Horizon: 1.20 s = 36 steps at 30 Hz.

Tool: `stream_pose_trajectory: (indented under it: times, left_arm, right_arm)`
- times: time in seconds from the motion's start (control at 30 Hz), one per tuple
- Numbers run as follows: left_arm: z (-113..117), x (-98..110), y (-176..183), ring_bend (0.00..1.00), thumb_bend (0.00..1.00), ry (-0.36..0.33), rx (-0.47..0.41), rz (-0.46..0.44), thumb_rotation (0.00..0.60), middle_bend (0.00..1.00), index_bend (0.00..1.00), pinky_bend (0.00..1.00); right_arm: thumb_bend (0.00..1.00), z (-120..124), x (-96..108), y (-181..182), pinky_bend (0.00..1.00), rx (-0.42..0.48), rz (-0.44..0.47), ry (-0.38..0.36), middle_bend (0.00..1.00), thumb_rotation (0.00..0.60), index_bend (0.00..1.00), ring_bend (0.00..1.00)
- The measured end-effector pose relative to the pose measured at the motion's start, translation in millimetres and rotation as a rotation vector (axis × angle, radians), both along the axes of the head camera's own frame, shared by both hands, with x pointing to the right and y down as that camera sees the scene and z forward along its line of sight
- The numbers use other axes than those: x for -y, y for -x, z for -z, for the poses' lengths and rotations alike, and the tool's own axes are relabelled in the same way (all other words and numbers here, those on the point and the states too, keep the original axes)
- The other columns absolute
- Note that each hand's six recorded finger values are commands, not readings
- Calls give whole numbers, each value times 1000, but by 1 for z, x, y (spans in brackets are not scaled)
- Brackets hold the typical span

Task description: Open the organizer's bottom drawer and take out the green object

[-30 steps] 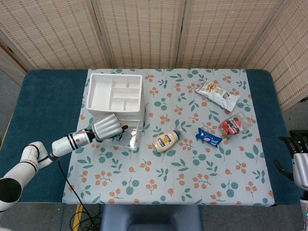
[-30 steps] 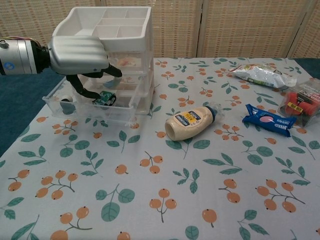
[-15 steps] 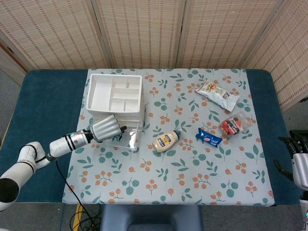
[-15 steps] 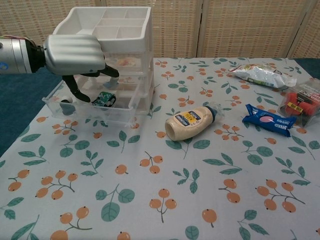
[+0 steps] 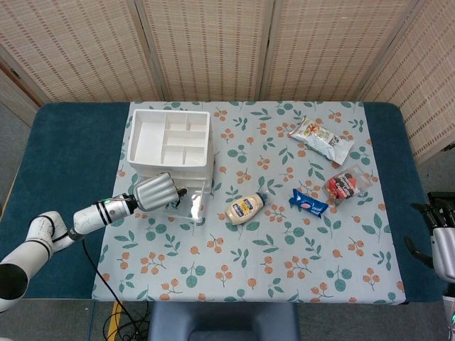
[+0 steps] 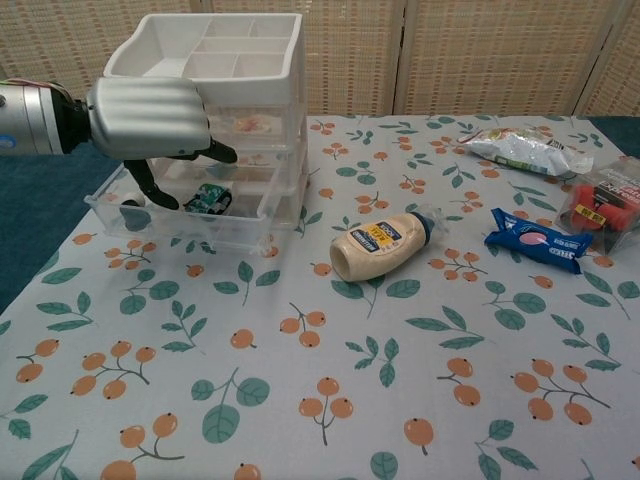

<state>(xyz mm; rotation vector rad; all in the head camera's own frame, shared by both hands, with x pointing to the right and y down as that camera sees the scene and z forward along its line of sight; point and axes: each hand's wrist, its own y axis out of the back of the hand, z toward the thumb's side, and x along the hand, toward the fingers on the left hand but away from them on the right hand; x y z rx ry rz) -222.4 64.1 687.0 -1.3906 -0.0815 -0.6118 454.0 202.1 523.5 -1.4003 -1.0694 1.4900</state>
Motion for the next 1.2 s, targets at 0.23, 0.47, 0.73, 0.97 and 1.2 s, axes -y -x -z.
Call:
stream_pose_trajectory:
  times: [0.23,0.47,0.73,0.97,1.2]
  left_arm:
    - [-5,-2,-2,1000,95,-1,13,-3,600,971,421,1000]
    - [-9,-2,-5,1000,94,6,10,9,600,971,420,1000]
    - [-15,-5,-8,1000,94,17,12,10,600,971,421,1000]
    - [-18,-5,-10,1000,94,24,7,21,600,971,461,1000]
    - [-21,-5,-10,1000,96,30,6,29,600,971,505,1000]
  right_arm:
    - [290,1,-1,-1,253,-3,-4,-2,292,600,201,163]
    - [290,0,0,0,253,-2,-2,0,292,600,201,163]
    - [290,1,0,-1,253,-7,-5,0,292,600,201,163]
    - [290,1,0,-2,254,-7,-7,1,292,600,201,163]
    - [290,1,0,-2,254,-7,-7,1,292,600,201,163]
